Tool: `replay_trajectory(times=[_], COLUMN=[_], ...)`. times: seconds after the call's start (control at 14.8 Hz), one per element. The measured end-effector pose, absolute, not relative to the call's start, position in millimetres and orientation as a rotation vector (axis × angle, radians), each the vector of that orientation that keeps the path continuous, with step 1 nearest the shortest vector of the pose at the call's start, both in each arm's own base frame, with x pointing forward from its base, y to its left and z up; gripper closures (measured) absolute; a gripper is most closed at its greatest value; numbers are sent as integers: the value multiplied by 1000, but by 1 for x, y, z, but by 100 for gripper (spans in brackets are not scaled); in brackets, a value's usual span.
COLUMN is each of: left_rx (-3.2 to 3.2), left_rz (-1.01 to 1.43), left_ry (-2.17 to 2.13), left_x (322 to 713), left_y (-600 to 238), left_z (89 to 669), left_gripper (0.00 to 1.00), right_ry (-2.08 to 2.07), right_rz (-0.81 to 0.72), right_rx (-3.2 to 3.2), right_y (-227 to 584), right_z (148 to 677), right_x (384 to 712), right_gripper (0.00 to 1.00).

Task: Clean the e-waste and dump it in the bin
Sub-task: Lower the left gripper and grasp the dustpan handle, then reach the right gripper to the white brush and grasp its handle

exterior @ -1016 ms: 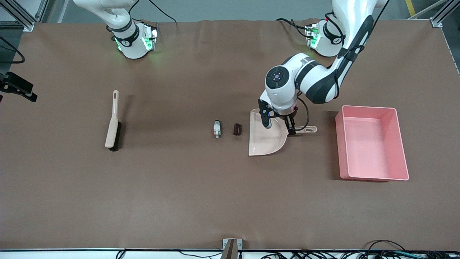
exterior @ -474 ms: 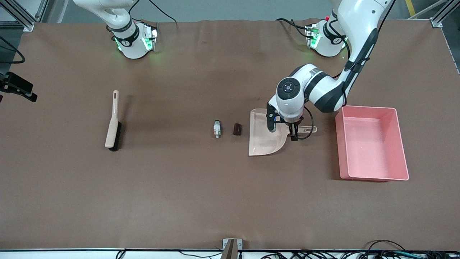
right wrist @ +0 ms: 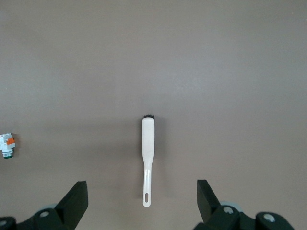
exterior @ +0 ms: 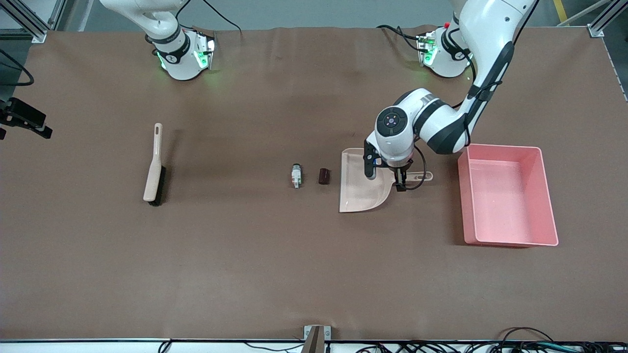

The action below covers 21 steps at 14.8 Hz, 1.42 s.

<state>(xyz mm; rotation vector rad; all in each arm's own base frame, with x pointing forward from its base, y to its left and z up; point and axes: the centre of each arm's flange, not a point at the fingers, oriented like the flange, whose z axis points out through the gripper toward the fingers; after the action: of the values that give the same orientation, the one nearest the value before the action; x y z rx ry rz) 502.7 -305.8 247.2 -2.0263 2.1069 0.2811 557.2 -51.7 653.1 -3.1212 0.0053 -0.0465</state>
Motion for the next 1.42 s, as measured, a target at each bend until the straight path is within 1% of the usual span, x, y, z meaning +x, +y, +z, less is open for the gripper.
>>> replay_trajectory(times=[0.14,0.34,0.47,0.68,0.81,1.02,1.22,1.42], left_rx=[-2026,-2016,-2014,-2014,-2014,-2016,-2017,-2019], left_rz=[281,283,282,282,283,281,290,299], left_ry=[2107,2118,2120,2121,2121,2120,2124,2129], left_x=[503,503,503,503,503,503,502,501], left_y=[-306,-306,-306,-306,-306,-305,-305,-305], left_z=[247,247,247,247,247,246,242,237], left_gripper=[11,11,11,11,11,11,11,11], right_ry=[9,1,-1,-22,-30,-2,43,60], right_rz=[30,254,324,409,429,441,445,373], right_rx=[-3118,-3133,-3129,-3116,-3112,-3106,-3097,-3102], right_y=[-53,-53,-52,-45,-42,-42,-40,-39], right_z=[638,576,551,516,470,401,359,323], right_x=[559,579,588,587,581,556,530,507], right_gripper=[0,0,0,0,0,0,0,0])
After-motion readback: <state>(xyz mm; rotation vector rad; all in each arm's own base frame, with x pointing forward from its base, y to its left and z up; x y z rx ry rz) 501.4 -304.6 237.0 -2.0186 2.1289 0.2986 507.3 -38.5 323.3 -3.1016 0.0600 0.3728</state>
